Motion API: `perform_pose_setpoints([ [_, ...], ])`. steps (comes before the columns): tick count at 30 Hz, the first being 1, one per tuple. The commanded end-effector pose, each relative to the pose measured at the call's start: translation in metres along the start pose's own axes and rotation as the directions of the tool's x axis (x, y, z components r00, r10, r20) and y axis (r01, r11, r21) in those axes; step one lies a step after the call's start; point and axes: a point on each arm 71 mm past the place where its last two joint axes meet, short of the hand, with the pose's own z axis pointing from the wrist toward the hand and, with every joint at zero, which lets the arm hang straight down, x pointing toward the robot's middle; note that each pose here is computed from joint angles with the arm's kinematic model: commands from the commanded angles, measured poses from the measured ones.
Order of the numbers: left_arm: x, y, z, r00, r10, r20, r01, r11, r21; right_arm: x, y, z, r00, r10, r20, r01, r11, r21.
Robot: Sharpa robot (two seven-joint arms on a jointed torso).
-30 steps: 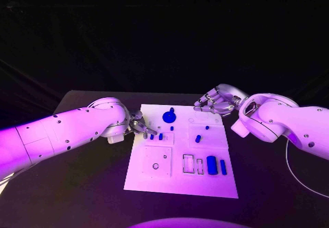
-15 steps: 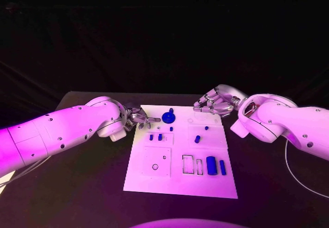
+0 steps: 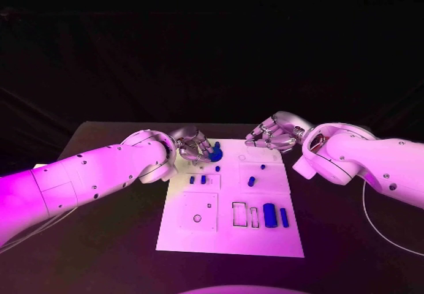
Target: Assemble the parts on the task board
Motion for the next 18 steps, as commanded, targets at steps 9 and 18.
perform_pose_setpoints([
  [9,0.0188,-0.0203,0.0112,0.95,0.311,0.002,-0.309,0.943,0.12,0.003,0.002,0.001,1.0,-0.003,-0.017,0.003,1.0,-0.012],
  [18,0.032,-0.023,0.0179,0.918,0.389,-0.077,-0.385,0.921,0.062,0.004,0.002,0.002,1.0,-0.003,-0.018,0.003,1.0,-0.013],
])
